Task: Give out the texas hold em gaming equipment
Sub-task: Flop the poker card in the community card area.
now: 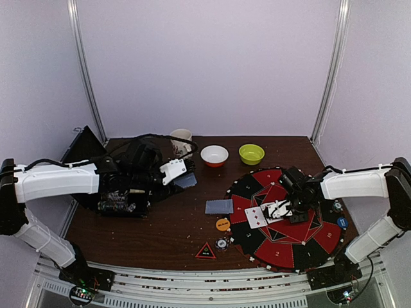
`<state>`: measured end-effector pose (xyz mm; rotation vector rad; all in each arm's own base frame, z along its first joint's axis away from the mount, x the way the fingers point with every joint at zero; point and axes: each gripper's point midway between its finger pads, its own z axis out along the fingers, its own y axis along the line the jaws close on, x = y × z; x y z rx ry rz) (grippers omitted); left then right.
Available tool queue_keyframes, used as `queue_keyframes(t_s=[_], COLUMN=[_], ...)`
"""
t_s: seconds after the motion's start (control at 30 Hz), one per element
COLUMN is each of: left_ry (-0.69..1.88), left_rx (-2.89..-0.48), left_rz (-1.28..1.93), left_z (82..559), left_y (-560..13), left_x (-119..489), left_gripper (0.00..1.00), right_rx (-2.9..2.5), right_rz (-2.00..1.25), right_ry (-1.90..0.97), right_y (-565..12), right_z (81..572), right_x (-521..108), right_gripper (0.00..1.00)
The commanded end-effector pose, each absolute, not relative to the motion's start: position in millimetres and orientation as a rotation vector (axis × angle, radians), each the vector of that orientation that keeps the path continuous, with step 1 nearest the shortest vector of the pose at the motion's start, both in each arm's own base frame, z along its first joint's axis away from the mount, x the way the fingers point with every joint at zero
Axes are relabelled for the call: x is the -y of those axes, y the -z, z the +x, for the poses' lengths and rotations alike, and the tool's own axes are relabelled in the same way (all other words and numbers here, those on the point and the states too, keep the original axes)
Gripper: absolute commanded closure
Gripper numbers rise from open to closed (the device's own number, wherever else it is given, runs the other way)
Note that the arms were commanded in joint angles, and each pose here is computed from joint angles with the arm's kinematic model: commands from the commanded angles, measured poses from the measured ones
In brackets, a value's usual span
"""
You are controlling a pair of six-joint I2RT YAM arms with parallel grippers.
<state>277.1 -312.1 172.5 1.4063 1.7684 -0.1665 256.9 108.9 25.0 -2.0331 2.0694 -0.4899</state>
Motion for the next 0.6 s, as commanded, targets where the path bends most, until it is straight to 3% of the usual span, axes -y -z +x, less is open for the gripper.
queue_keyframes(t_s=[0.0,0.57], left_ry=[0.182,0.180], left_rx=[-1.732,-1.733], left_rz=[1.385,1.385], left_z=[279.6,279.9], left_y=[-183.4,-182.7], left_x=[318.6,318.5], left_gripper=[0.56,0.56], right_rx=[-2.077,-2.034], right_rz=[-2.081,-2.108], right_ry=[0.499,0.545], right_y=[-22.7,-20.5], right_z=[252.4,260.8], right_x=[-104.5,-105.3], right_gripper=[1.00,1.00])
